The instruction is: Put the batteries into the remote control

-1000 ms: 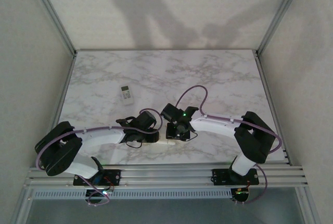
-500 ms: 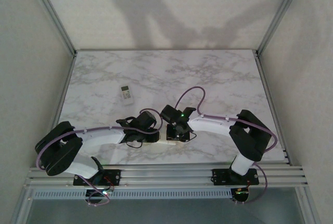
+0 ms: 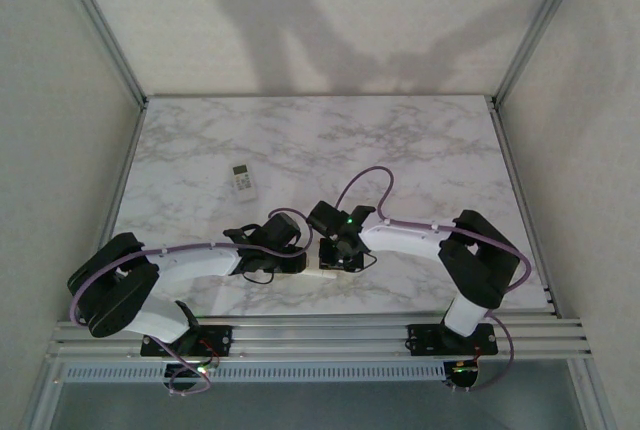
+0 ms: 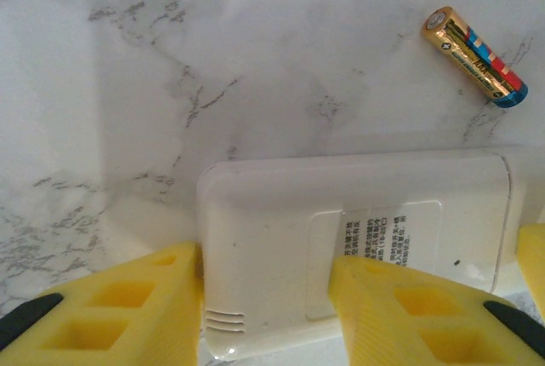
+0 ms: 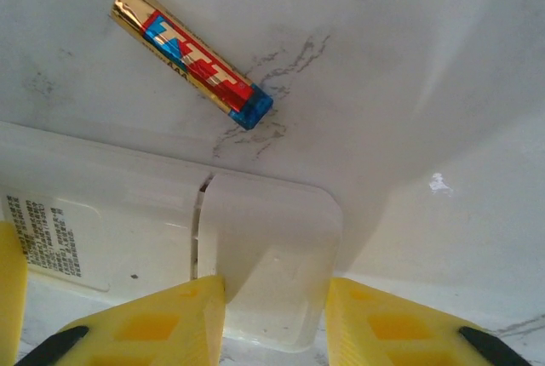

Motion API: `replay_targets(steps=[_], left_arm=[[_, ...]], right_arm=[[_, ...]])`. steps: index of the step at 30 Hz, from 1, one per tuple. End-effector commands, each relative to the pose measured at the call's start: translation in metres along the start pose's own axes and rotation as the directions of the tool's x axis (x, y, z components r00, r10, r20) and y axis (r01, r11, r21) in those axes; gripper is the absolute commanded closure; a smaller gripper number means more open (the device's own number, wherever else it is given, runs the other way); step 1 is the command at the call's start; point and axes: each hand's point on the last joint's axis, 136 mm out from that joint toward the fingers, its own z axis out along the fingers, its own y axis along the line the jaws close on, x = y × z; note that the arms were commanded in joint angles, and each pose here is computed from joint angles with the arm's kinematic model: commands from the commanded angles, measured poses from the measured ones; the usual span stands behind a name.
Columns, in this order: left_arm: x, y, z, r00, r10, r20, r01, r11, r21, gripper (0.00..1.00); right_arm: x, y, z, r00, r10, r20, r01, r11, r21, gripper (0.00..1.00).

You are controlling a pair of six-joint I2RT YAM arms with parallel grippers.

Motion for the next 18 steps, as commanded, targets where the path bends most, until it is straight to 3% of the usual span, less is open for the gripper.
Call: replay_targets(steps=[1, 11, 15, 18], left_arm=[[-0.006, -0.009, 0.019, 0.999, 0.004, 0.043, -0.006, 0.999, 0.040, 0.57], [-0.007, -0.013, 0.026, 0.999, 0.011, 0.049, -0.013, 0.999, 0.043, 0.57], [-0.019, 0.003, 0.018, 0.993, 0.004, 0.120, 0.002, 0.999, -0.051, 0.55], [-0.032, 0.015, 0.005, 0.981, 0.009, 0.192, 0.015, 0.992, -0.123, 0.45]], right_arm=[[-0.002, 0.025, 0.004, 1.000, -0.011, -0.012, 0.010, 0.997, -0.079, 0.64], [0.003, 0.088, -0.024, 0.999, -0.051, -0.009, 0.043, 0.923, -0.382, 0.62], [-0.007, 0.041, -0.045, 0.989, -0.083, 0.118, 0.105, 0.977, -0.187, 0.58], [-0.014, 0.007, -0.065, 0.943, -0.249, 0.223, 0.260, 0.965, -0.023, 0.48]])
